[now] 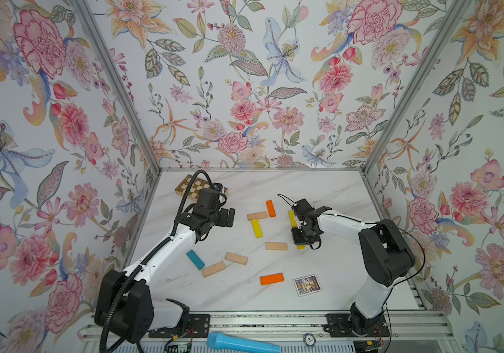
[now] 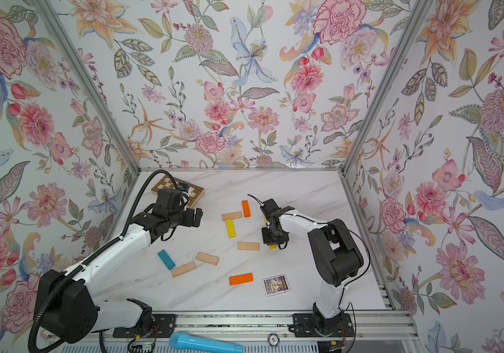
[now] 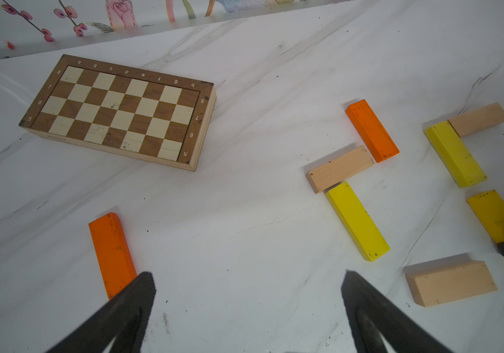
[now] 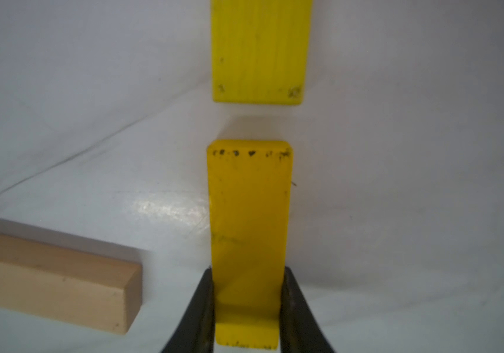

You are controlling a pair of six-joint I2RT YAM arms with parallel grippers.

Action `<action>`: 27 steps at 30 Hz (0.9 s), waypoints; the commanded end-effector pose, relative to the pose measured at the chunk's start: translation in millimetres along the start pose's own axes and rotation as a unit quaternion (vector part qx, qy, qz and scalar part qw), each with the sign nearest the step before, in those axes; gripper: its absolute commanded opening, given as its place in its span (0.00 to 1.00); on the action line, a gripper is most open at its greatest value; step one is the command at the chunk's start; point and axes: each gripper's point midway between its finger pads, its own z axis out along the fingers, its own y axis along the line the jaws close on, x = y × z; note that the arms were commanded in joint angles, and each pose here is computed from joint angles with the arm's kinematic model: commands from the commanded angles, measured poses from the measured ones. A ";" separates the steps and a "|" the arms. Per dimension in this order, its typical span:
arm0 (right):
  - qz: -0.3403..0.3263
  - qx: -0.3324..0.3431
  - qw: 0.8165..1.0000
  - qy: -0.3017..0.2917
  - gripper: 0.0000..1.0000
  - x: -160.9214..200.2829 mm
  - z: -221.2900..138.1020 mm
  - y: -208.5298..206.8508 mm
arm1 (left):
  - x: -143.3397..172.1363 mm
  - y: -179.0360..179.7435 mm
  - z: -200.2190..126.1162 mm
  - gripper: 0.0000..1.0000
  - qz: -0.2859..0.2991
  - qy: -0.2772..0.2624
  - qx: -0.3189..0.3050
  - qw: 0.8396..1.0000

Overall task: Assemble the number 6 with building blocks
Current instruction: Assemble the building block at the center of the board.

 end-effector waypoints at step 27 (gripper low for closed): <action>0.004 0.031 0.999 0.024 0.27 5.1 18.5 -17.5 | -1.2 -5.4 -6.7 0.99 0.007 -0.010 0.010 1.000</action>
